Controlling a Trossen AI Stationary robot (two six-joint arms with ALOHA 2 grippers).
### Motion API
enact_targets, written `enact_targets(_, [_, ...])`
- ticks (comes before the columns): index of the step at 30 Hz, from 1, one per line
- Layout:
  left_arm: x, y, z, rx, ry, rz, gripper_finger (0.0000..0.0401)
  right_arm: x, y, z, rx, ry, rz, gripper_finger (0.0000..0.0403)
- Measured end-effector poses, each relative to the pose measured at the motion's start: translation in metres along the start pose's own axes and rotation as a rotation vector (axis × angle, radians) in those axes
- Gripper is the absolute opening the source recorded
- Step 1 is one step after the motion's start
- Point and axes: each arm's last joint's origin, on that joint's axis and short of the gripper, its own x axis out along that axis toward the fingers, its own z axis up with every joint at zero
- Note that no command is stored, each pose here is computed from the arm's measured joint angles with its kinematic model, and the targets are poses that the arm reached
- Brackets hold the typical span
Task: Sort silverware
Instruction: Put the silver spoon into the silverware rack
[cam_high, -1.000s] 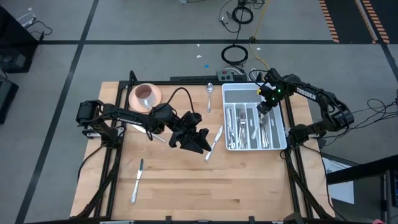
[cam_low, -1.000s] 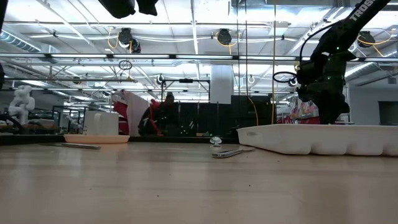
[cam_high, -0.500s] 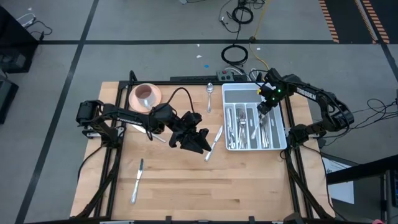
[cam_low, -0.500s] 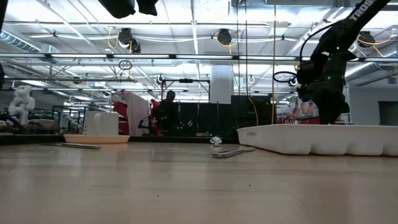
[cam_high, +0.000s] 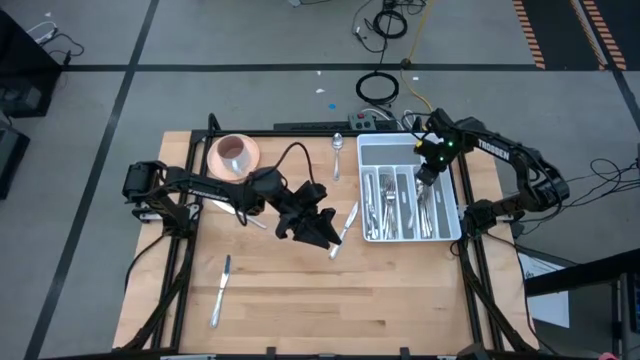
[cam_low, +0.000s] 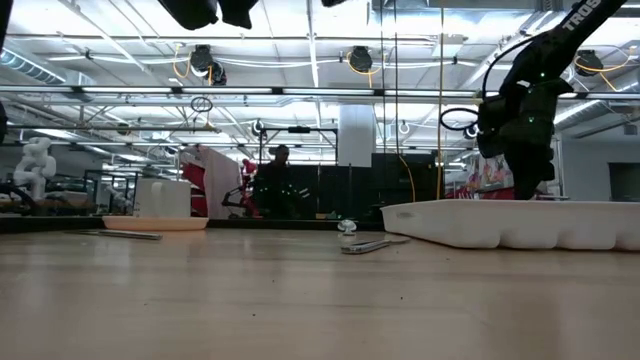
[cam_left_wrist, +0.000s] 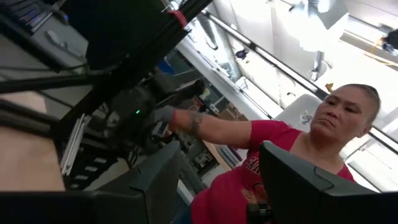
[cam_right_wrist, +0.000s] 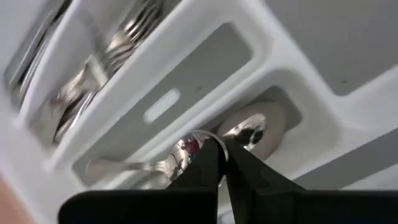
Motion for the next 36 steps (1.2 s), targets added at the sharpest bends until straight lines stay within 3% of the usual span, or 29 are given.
enact_targets(11, [0.000, 0.004, -0.003, -0.037, 0.017, 0.036, 0.0219, -0.031, 0.014, -0.008, -0.244, 0.176, 0.055, 0.0000])
enact_targets(20, [0.000, 0.004, -0.003, -0.037, 0.017, 0.035, 0.0219, -0.031, 0.015, 0.001, -0.230, 0.038, 0.143, 0.0000])
enact_targets(36, [0.000, 0.005, -0.003, -0.016, 0.016, 0.040, 0.0219, -0.003, -0.001, 0.013, -0.153, 0.139, 0.181, 0.0000])
